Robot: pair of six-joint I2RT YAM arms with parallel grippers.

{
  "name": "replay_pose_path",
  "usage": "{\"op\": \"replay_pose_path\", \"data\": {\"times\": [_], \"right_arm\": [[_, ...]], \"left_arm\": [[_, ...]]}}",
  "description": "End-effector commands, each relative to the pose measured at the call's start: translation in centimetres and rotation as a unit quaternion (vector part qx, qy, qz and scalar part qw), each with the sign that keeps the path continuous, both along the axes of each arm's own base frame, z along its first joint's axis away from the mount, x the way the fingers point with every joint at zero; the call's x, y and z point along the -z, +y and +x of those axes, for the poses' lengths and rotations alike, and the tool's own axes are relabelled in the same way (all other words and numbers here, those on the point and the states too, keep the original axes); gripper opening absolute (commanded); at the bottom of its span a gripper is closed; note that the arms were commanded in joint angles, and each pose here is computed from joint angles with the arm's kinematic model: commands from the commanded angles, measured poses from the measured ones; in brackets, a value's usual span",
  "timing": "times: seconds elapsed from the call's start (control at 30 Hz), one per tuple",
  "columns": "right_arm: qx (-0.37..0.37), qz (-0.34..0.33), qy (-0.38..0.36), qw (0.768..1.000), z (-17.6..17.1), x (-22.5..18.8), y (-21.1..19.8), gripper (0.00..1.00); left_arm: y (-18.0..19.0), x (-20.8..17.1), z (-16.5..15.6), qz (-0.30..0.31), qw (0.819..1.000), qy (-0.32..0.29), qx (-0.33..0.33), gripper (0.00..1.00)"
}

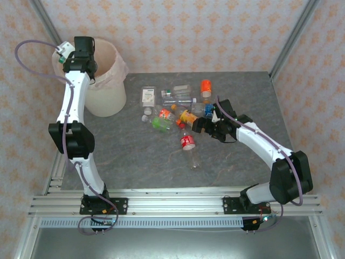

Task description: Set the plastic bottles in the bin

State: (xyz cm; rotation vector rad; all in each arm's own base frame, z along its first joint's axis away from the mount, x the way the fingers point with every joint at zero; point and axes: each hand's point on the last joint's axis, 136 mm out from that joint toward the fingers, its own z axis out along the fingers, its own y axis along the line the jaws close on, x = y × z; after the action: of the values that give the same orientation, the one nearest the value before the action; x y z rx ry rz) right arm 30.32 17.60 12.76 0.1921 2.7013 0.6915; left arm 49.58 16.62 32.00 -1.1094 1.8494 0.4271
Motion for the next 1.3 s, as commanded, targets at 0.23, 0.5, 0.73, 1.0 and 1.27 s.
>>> {"op": "replay_pose_path", "data": {"times": [0.23, 0.5, 0.73, 1.0, 1.27], "right_arm": [[-0.002, -0.002, 0.018, 1.0, -0.7, 0.6, 0.1, 0.99], [-0.004, -0.009, 0.018, 1.0, -1.0, 0.9, -0.2, 0.99], [-0.012, -0.009, 0.016, 1.0, -0.8, 0.9, 0.0, 0.99], [-0.009, -0.019, 0.012, 1.0, -0.5, 1.4, -0.3, 0.99], [-0.036, -0.057, -0.027, 0.997, 0.4, 1.2, -0.9, 0.99]], "left_arm": [[1.6, 1.3, -0.7, 0.005, 0.997, 0.057, -0.054, 0.75], [0.9, 0.0, -0.6, -0.022, 0.998, 0.017, -0.048, 0.85], [-0.8, -1.9, 0.3, -0.053, 0.998, -0.025, 0.005, 0.93], [-4.2, -4.5, 1.8, -0.105, 0.987, -0.088, 0.08, 1.0], [-12.7, -7.3, 3.4, -0.127, 0.962, -0.123, 0.21, 1.0]]}}
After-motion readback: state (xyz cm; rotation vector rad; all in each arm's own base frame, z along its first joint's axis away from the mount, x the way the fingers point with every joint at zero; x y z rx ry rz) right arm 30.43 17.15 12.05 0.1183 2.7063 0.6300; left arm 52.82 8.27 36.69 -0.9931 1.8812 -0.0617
